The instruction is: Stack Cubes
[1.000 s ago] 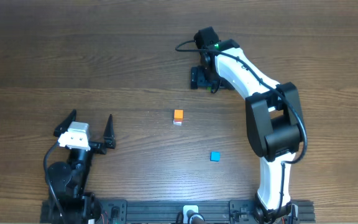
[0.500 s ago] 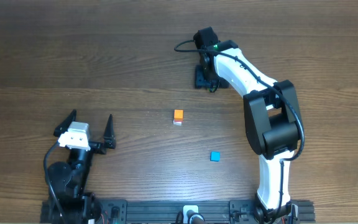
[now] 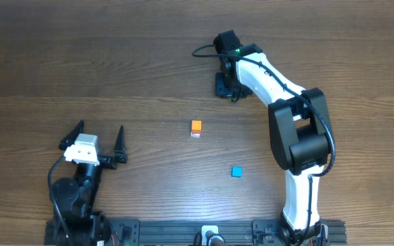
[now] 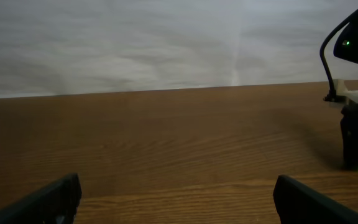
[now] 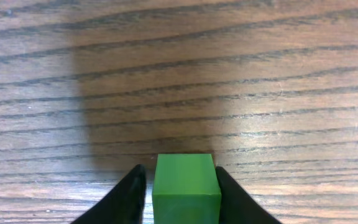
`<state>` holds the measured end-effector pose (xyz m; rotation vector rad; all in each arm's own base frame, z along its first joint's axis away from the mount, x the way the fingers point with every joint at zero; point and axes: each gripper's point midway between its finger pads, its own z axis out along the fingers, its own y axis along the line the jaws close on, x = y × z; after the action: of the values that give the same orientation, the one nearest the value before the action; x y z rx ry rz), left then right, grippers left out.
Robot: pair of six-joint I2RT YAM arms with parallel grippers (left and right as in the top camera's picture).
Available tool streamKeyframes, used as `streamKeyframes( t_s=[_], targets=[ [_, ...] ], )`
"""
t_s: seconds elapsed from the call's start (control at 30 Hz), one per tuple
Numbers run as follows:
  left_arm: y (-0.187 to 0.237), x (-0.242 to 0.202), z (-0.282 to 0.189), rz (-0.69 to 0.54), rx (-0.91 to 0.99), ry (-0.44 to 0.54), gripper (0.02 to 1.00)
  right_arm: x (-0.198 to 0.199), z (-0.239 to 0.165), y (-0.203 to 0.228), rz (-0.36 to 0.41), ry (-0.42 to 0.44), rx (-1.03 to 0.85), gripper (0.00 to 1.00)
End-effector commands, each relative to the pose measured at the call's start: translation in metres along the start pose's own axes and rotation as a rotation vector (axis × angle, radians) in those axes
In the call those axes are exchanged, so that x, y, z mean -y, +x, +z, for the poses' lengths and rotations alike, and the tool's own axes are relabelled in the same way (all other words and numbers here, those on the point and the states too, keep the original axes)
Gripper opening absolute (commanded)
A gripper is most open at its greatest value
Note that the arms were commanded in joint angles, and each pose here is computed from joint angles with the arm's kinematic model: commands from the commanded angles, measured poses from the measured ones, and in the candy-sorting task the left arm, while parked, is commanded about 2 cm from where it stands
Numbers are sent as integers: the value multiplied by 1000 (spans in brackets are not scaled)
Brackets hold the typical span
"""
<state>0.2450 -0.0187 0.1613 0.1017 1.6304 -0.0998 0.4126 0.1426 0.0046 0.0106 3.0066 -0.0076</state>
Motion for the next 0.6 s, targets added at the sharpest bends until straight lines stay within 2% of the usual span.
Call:
streamKeyframes(
  t_s=[0.03, 0.13, 0.23, 0.37, 0.47, 0.6],
  targets=[
    [1, 0, 0, 14, 2, 3, 1000, 1, 0, -5, 0, -3, 3, 279],
    [1, 0, 0, 14, 2, 2, 1000, 1, 0, -4, -1, -2, 0, 237],
    [1, 0, 0, 14, 2, 3, 1000, -1, 0, -3, -2, -6, -2, 134],
    [1, 0, 0, 14, 2, 2, 1000, -6, -8, -2, -12, -13, 5, 53],
    [1, 0, 0, 14, 2, 2, 1000, -18, -32, -1, -30, -32, 42, 9],
    [1, 0, 0, 14, 2, 2, 1000, -39, -71, 10, -70, -59, 82, 12]
  ],
)
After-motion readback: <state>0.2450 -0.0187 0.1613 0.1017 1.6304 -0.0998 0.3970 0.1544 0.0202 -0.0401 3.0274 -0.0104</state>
